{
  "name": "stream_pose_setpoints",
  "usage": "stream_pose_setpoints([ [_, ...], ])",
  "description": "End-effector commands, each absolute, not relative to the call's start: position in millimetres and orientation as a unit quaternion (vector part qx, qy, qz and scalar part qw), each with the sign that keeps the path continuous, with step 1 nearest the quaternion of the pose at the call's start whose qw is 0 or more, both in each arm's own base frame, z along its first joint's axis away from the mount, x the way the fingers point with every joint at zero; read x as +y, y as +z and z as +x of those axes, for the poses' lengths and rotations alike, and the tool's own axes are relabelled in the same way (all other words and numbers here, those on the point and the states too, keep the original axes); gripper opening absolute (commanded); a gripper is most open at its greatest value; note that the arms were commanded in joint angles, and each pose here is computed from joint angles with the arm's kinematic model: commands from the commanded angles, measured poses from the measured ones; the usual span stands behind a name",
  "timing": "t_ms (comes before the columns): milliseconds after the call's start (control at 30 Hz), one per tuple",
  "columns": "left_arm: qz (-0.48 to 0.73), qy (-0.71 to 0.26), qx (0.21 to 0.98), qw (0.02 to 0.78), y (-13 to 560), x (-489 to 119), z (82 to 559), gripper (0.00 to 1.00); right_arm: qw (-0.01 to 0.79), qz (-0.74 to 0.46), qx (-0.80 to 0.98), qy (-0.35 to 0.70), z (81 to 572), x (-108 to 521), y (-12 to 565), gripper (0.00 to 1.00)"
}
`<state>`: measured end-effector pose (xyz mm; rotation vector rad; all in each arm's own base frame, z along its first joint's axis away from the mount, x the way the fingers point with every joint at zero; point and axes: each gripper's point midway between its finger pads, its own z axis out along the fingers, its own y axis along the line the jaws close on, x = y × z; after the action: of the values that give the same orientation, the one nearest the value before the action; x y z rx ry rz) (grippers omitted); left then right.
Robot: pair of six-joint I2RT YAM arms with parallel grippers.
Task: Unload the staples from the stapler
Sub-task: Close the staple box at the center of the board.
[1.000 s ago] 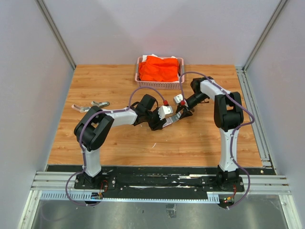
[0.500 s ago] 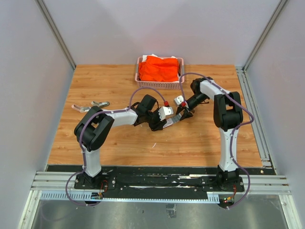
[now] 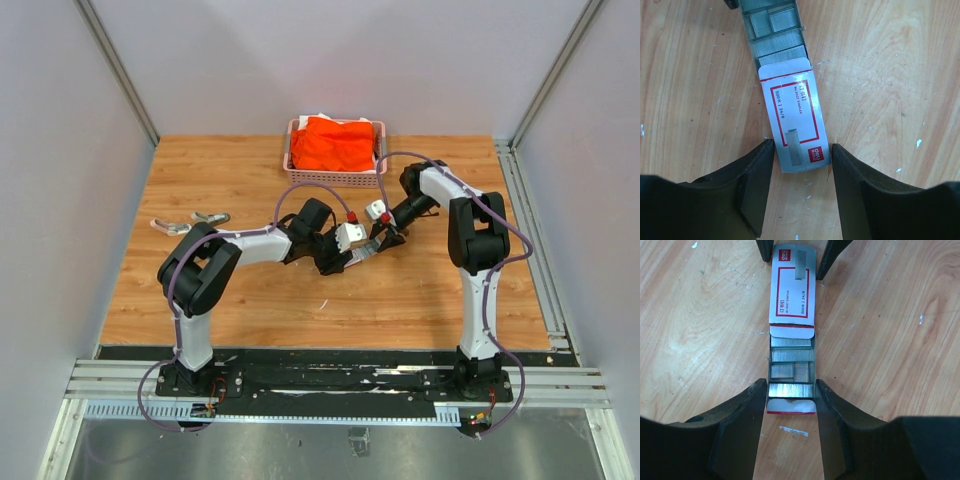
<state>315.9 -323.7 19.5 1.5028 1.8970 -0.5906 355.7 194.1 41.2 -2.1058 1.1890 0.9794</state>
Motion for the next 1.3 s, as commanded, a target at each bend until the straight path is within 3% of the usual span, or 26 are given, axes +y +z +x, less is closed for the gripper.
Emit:
stream_pose_setpoints([
  [0,0.584,-0.203,0.744,0.254,-17,-305,296,0.55,0.262,-0.777,0.433,0.374,354,199,43,0.46],
  [300,0.585,-0.201,0.744,0.252,-18,-306,296,0.53,0.256,-0.778,0.436,0.373,355,200,41,0.46],
  [767,0.584,-0.201,0.745,0.252,-19,-306,296,0.55,0.242,-0.779,0.461,0.348,367,180,29,0.64],
  [1067,0.578,-0.207,0.747,0.254,-19,-308,294,0.55,0.228,-0.787,0.463,0.339,369,183,23,0.64],
  [1267,0.573,-0.209,0.75,0.256,-20,-308,294,0.54,0.207,-0.797,0.463,0.329,367,183,15,0.53],
])
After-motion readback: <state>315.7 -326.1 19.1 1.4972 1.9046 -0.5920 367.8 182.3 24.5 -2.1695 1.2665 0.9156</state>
